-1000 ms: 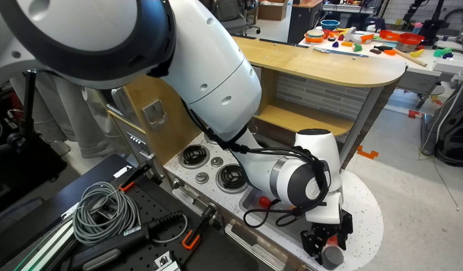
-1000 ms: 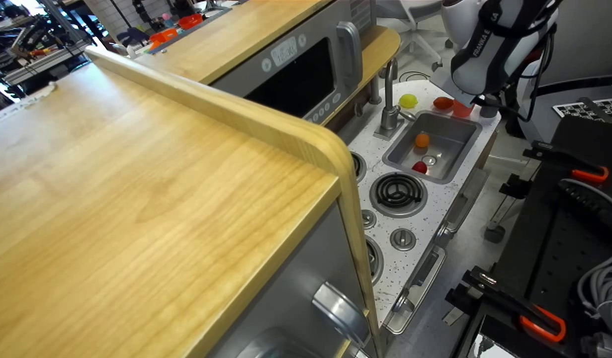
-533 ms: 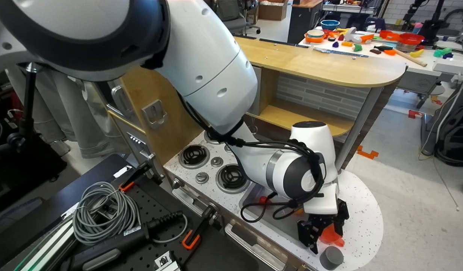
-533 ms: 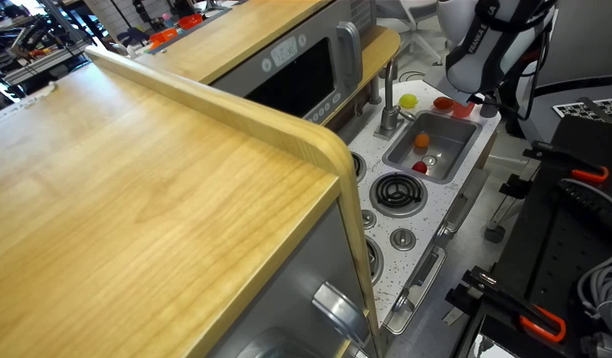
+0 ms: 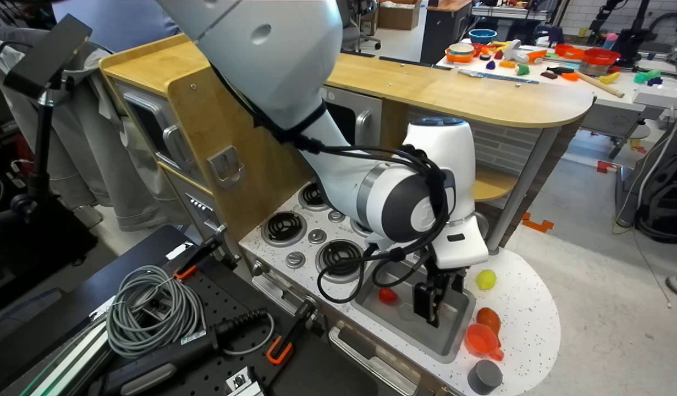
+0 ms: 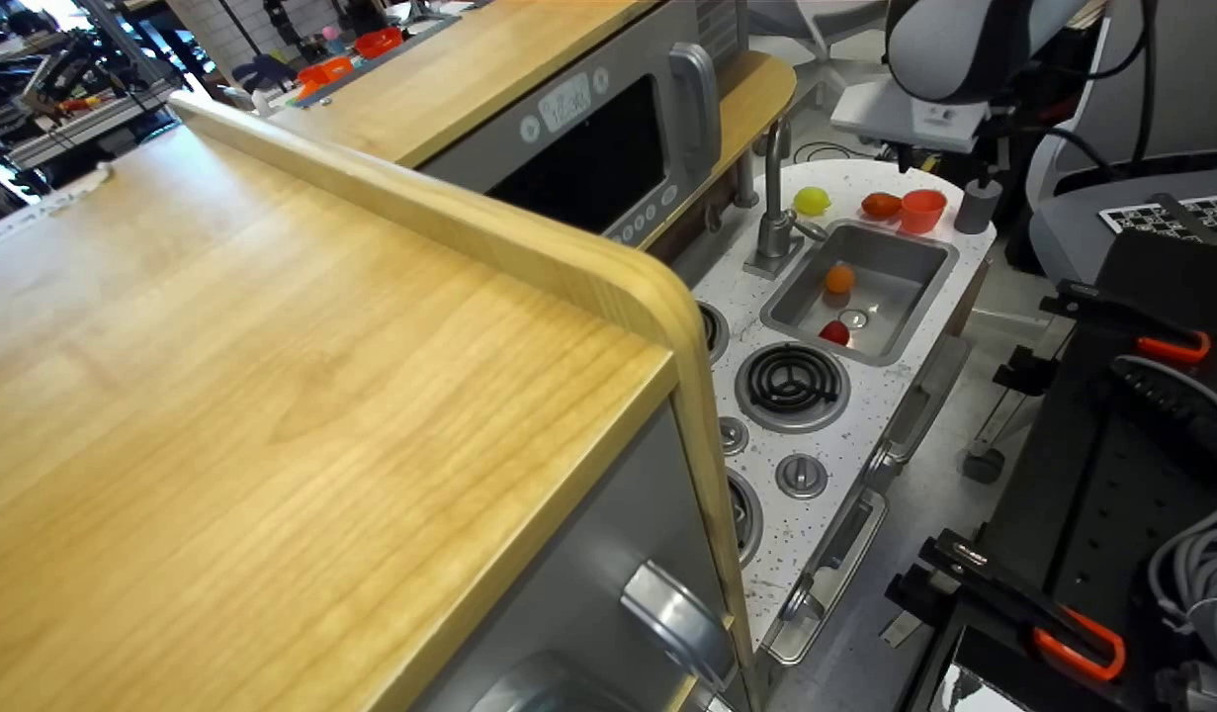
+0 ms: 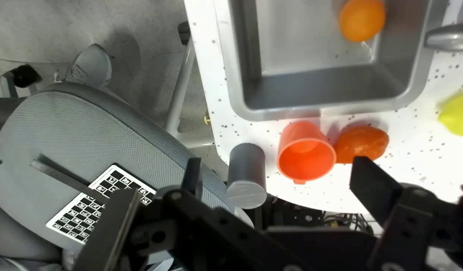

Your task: Remove the grey object from the orange cup on the right side of the countertop

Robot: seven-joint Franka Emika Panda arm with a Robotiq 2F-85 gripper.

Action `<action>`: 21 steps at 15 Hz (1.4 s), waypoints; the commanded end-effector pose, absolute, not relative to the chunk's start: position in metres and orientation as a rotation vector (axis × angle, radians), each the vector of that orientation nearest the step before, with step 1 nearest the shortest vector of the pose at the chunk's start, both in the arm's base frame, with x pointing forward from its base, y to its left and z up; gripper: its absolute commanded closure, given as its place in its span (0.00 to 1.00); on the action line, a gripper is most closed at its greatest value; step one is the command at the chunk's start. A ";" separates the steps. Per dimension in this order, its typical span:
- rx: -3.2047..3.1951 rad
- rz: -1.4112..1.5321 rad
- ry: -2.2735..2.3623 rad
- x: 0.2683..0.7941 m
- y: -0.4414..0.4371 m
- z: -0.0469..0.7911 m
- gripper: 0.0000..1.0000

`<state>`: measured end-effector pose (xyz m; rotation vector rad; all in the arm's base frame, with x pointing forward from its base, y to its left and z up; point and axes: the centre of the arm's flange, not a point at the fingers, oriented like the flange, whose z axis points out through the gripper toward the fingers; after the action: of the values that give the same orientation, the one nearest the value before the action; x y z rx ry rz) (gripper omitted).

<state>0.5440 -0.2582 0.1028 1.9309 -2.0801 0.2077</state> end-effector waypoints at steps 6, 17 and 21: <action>2.348 -0.096 -1.636 0.447 -0.202 0.197 0.00; 2.696 -0.182 -0.906 0.441 -0.085 0.313 0.00; 2.885 -0.209 -0.707 0.415 -0.047 0.311 0.00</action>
<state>0.4509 -0.0629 0.3130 2.7594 -0.8373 -0.1423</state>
